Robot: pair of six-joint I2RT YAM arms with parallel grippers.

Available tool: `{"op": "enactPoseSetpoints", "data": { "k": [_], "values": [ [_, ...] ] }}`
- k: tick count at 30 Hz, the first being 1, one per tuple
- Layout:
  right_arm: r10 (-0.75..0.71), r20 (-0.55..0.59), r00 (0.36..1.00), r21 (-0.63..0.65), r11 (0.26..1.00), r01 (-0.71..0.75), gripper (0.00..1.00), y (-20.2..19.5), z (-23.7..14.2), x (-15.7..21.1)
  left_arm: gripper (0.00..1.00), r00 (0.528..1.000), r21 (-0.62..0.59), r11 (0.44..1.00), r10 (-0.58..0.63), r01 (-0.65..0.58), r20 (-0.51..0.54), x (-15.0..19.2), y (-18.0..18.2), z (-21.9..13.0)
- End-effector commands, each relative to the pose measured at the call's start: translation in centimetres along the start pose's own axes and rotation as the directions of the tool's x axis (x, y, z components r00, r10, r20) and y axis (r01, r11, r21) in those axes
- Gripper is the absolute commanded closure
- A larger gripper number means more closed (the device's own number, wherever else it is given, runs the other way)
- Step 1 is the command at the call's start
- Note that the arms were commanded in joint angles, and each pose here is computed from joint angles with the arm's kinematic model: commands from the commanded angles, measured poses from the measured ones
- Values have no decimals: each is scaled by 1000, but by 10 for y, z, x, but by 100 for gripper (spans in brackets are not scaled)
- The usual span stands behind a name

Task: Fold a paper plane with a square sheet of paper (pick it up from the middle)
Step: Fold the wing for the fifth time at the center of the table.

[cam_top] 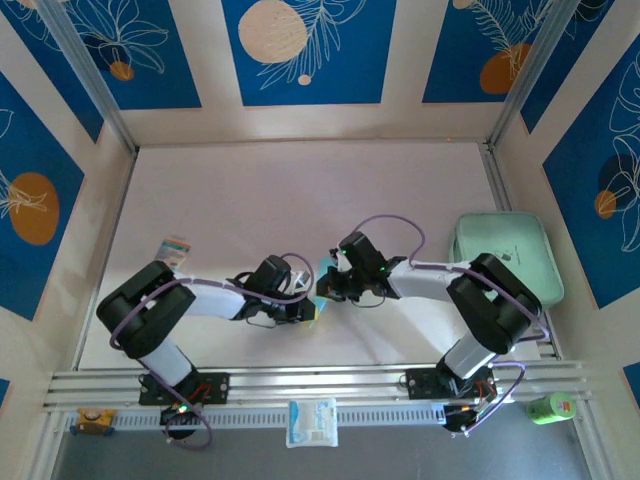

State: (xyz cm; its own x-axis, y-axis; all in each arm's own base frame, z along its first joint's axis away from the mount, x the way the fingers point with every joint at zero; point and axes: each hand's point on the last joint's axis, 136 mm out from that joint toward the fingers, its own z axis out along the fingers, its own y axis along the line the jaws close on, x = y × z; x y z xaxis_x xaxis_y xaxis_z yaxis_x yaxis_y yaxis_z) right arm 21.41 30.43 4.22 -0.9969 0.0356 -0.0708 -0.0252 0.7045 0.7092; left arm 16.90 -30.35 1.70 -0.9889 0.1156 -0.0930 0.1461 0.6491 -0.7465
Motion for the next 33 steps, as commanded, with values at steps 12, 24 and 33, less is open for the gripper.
{"op": "enactPoseSetpoints", "data": {
  "k": [12, 24, 33],
  "values": [
    [115, 18, 993, 27, 993, -115, 95, -45, 8, -14, 100, 995, -127, 990, -77, 69, -65, 28, 36, 3],
    [158, 98, 982, 45, 986, -163, 94, -61, -15, -55, 100, 995, -127, 990, -76, 67, -65, 27, 36, 3],
    [198, 153, 968, 18, 979, -203, 94, -76, -33, -85, 100, 995, -127, 990, -76, 67, -64, 27, 36, 3]
  ]
}}
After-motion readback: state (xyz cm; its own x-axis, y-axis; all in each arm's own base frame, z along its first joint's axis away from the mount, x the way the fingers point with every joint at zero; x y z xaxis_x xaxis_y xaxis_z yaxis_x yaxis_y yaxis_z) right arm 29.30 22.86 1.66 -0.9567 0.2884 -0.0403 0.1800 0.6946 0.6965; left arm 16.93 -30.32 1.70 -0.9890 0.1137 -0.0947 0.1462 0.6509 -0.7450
